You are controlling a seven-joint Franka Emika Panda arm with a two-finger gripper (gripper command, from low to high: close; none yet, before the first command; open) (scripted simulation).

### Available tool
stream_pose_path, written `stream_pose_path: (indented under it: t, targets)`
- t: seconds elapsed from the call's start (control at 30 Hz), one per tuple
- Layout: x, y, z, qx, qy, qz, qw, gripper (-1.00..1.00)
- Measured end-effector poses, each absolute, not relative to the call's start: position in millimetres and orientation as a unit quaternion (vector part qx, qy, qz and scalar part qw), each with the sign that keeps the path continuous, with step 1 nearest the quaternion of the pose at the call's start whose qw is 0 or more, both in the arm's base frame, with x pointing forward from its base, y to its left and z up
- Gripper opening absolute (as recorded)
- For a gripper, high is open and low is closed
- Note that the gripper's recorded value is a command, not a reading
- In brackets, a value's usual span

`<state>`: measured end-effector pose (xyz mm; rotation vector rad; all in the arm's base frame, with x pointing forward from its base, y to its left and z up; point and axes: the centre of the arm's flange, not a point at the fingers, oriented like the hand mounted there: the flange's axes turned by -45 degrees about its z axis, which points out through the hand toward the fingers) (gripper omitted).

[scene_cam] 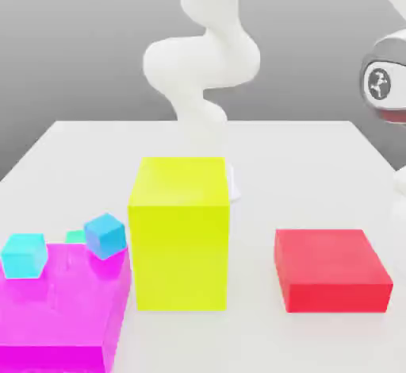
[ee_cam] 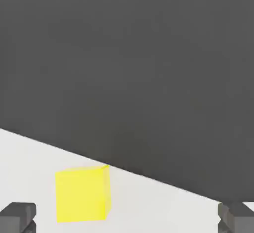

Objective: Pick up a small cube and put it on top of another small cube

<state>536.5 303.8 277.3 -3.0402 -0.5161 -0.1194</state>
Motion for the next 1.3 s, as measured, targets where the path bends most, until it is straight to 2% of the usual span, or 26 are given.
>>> stream_pose_path:
  t: [0.13,0.23,0.27,0.47,0.63,0.83,1.03,1.17,1.23,1.3]
  targets:
    - [520.4,335.0,207.0,-0.982,-0.188,-0.006,0.005,0.00]
    - [517.6,340.1,155.5,-0.981,-0.192,-0.001,0.001,0.00]
    - [517.0,340.2,142.5,-0.981,-0.192,0.000,0.000,-1.00]
    - [516.6,340.3,136.2,-0.981,-0.192,0.000,0.001,-1.00]
    - [521.9,329.0,197.3,-0.982,-0.190,-0.002,-0.002,-1.00]
    - [561.1,180.1,255.3,-0.987,-0.157,-0.015,-0.030,-1.00]
    - [549.8,30.5,296.6,-0.992,-0.120,-0.013,-0.042,-1.00]
    - [509.3,-96.1,317.3,-0.997,-0.067,-0.007,-0.038,-1.00]
    - [467.6,-175.9,326.0,-0.999,-0.028,-0.003,-0.030,-1.00]
    - [406.6,-254.3,330.3,-1.000,0.002,0.000,-0.014,-1.00]
